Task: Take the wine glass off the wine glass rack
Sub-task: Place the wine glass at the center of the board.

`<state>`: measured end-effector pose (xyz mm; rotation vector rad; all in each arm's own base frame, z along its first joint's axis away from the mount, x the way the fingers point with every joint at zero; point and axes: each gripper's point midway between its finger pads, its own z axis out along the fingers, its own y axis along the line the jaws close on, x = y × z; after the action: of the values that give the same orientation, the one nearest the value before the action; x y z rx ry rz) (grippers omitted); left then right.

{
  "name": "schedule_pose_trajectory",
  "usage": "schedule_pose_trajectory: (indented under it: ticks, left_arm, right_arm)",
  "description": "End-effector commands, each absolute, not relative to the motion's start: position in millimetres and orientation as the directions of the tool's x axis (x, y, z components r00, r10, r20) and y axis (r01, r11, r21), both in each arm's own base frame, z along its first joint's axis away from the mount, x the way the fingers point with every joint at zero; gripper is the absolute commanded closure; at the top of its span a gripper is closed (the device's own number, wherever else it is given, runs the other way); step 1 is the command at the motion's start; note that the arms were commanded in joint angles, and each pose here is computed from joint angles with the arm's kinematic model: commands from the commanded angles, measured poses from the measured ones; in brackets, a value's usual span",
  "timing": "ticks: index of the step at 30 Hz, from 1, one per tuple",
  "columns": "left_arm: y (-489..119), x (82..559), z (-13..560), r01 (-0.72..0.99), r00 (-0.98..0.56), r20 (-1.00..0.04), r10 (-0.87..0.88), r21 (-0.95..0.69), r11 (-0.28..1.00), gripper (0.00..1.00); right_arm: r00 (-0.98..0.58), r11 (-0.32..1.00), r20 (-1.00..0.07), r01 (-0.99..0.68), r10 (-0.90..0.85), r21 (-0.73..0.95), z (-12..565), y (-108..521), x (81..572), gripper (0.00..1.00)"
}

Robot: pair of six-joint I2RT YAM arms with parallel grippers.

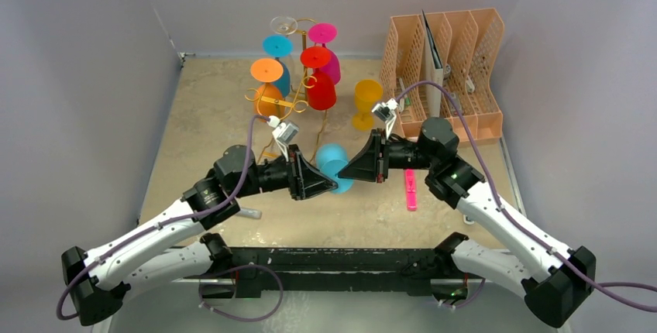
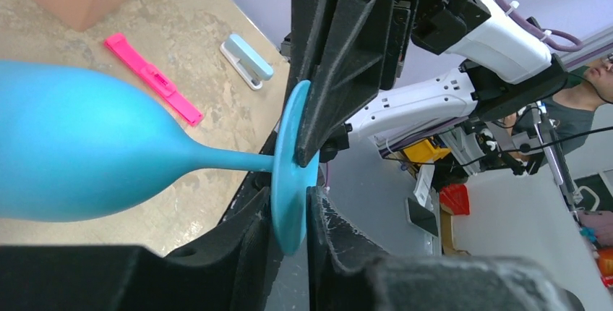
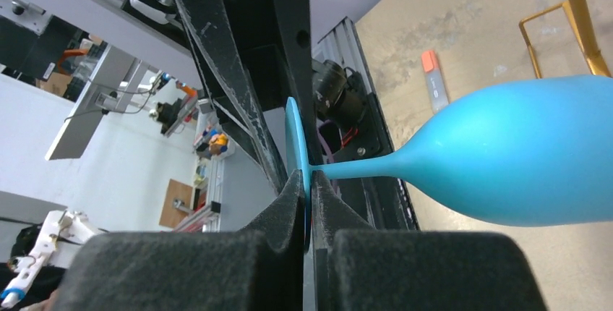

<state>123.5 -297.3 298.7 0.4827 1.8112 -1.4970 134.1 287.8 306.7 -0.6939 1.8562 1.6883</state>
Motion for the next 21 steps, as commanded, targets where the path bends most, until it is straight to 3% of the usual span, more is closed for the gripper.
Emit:
schedule_pose_trajectory:
  ticks: [1, 4, 10, 12, 18, 21]
  left_arm:
    - [-305, 124, 312, 0.704, -0.659, -0.736, -0.157, -0.677, 0.217, 0.77]
    - [-309, 125, 315, 0.701, -0.665, -0.725, -0.179, -0.689, 0.184, 0.76]
    - [-303, 126, 316, 0.707, -0.646, -0.736, -0.200, -0.677, 0.204, 1.00]
    - [-301, 127, 315, 0.716, -0.634, -0.747, -0.200, -0.665, 0.213, 1.00]
    - [-294, 119, 310, 0.799, -0.545, -0.829, -0.128, -0.559, 0.222, 1.00]
    - [-287, 114, 310, 0.847, -0.473, -0.874, -0.112, -0.486, 0.216, 1.00]
  right_arm:
    - [-0.650, 0.033, -0.754, -0.755, 0.096, 0.655, 332, 289, 139, 1.00]
    - [-0.654, 0.039, -0.750, -0.751, 0.098, 0.659, 331, 290, 141, 1.00]
    - [-0.663, 0.042, -0.744, -0.743, 0.085, 0.668, 326, 289, 138, 1.00]
    - [-0.678, 0.042, -0.731, -0.730, 0.076, 0.682, 326, 289, 137, 1.00]
    - [-0.699, 0.091, -0.712, -0.706, 0.068, 0.702, 335, 286, 139, 0.49]
    - [-0.671, 0.200, -0.734, -0.709, 0.106, 0.676, 341, 277, 149, 0.27]
